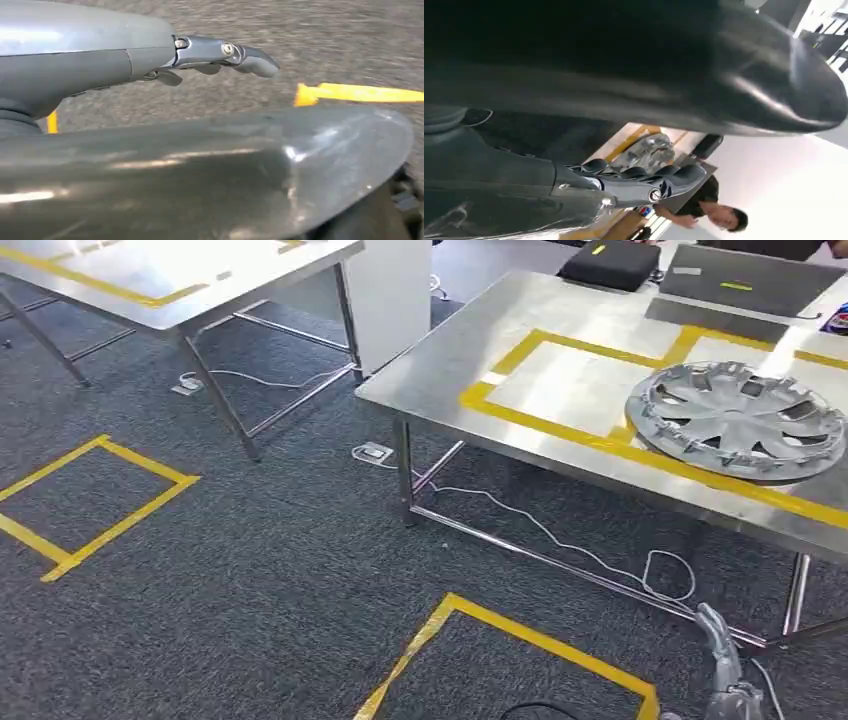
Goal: Take the parts from the cabinet and place them on the table.
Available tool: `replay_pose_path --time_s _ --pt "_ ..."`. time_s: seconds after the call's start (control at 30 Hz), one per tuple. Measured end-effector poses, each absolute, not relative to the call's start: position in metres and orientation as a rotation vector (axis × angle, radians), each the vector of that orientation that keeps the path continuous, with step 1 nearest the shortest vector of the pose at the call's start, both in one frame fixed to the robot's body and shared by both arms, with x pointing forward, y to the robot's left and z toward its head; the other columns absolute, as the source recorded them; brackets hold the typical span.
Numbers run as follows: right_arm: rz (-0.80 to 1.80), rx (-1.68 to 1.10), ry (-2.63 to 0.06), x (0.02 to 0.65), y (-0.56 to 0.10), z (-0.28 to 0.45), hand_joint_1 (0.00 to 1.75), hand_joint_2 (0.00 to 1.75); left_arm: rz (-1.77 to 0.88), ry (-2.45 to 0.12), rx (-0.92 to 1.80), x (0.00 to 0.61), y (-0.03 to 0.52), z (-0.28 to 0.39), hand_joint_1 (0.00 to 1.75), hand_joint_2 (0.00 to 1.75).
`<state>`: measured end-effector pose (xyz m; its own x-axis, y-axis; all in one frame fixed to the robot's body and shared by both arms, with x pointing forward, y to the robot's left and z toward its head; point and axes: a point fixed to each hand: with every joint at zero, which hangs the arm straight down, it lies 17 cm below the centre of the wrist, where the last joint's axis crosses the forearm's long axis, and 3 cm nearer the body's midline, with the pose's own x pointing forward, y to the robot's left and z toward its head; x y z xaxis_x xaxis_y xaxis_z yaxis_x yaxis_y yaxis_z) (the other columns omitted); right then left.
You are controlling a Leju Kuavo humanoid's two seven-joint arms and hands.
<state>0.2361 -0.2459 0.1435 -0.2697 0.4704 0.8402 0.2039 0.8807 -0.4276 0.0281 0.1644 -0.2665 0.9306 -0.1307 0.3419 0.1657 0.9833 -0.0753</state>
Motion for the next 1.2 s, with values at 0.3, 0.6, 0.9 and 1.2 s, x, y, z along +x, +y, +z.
replay_pose_path --time_s 0.3,0.6,0.9,1.2 --pt "0.189 -0.613 -1.782 0.232 -0.273 0.125 0.00 0.00 -0.151 -0.350 -0.101 0.027 0.160 -0.266 0.00 0.00" --pt "0.141 -0.655 -1.748 0.221 -0.280 0.122 0.00 0.00 -0.185 -0.384 -0.133 0.032 0.154 -0.262 0.00 0.00" --pt "0.142 -0.676 -1.739 0.219 -0.282 0.124 0.00 0.00 -0.203 -0.380 -0.140 0.028 0.157 -0.263 0.00 0.00" --pt "0.132 -0.683 -1.724 0.218 -0.284 0.120 0.00 0.00 -0.209 -0.377 -0.135 0.027 0.163 -0.264 0.00 0.00"
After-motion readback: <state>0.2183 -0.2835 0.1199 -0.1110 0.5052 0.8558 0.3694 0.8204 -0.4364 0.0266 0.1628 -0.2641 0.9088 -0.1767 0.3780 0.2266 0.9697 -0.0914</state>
